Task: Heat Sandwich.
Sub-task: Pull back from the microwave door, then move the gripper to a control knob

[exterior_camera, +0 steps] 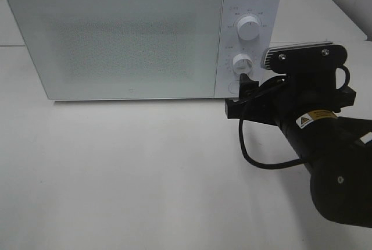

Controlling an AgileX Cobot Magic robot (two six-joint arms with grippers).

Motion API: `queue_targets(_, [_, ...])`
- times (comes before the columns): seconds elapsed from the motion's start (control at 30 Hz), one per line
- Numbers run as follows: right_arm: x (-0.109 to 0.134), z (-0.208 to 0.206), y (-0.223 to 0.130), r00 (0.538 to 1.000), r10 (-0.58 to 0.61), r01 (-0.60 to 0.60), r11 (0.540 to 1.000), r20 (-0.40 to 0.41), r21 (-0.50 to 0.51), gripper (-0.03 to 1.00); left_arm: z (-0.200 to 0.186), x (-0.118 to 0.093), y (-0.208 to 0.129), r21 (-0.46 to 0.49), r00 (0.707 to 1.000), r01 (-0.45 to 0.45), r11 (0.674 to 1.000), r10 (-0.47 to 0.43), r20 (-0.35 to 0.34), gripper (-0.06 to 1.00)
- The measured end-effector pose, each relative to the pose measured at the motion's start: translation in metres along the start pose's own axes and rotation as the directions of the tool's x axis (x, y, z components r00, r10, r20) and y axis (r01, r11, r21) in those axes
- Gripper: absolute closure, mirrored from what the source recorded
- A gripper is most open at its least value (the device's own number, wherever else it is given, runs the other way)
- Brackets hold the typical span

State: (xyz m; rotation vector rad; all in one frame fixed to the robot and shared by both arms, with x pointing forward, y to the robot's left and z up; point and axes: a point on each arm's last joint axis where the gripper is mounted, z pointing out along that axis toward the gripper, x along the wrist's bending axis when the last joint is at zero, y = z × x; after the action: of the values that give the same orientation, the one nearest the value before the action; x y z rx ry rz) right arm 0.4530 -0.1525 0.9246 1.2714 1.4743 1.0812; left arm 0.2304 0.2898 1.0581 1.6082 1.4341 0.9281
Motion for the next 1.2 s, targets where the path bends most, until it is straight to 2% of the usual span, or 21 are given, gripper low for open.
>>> queue_targets(0.43, [0.000,0.001,0.001,1.000,0.024,-0.024,1.000,0.010,-0.019,0.20,0.000,0.000,0.000,0.000,1.000,0.000,1.000,0.000,0.000,-0.03])
queue_targets(1.2, [0.009,0.068,-0.002,0.998,0.059,-0.059,0.998,0.025,-0.019,0.20,0.000,0.000,0.000,0.000,1.000,0.000,1.000,0.000,0.000,-0.03])
